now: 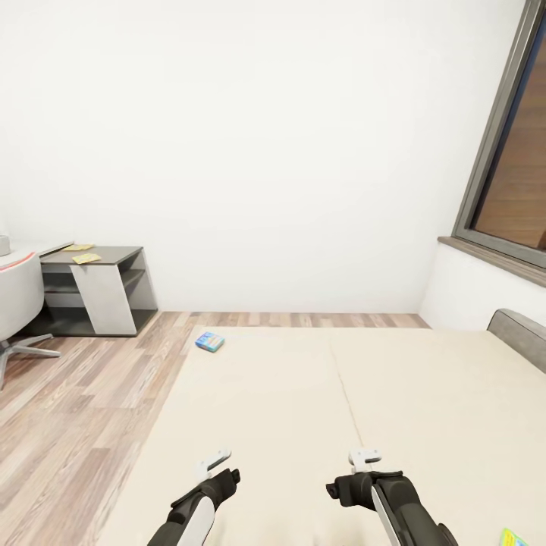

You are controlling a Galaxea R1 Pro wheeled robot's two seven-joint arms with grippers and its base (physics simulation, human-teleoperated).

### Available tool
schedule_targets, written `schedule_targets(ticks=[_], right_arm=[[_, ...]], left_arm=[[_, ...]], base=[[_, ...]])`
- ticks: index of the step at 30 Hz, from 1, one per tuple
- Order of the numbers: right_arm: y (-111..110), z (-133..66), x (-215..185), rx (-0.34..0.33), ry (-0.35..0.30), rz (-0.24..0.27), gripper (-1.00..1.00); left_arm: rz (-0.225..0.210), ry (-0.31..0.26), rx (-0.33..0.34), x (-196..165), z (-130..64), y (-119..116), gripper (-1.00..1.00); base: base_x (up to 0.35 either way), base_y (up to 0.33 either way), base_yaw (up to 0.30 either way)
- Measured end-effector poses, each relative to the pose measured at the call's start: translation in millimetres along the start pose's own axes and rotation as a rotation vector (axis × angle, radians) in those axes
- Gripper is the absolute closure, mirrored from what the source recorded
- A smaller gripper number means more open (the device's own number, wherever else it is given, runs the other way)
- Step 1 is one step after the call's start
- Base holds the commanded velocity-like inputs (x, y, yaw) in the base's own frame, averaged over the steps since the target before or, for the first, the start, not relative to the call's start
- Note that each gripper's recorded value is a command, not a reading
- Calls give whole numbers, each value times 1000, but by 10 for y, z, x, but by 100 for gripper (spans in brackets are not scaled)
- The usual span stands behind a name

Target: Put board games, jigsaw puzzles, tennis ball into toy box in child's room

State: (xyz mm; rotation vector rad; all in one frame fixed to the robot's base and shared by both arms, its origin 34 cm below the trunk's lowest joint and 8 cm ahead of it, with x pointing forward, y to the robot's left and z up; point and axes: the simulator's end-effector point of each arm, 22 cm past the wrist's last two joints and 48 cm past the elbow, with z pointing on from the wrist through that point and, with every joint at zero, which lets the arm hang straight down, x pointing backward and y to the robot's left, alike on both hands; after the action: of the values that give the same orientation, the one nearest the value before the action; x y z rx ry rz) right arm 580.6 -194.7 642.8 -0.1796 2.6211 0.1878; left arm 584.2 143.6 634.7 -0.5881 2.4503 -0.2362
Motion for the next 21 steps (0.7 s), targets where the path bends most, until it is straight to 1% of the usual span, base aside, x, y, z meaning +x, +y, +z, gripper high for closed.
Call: schedule_targets(ticks=[8, 21], right_arm=[[0, 0, 0, 0, 0, 0, -100], [0, 0, 0, 0, 0, 0, -100]], left_arm=[[1, 0, 0, 0, 0, 0, -100], [1, 0, 0, -1, 0, 1, -100]], base=[[0, -163, 0], [0, -247, 0]])
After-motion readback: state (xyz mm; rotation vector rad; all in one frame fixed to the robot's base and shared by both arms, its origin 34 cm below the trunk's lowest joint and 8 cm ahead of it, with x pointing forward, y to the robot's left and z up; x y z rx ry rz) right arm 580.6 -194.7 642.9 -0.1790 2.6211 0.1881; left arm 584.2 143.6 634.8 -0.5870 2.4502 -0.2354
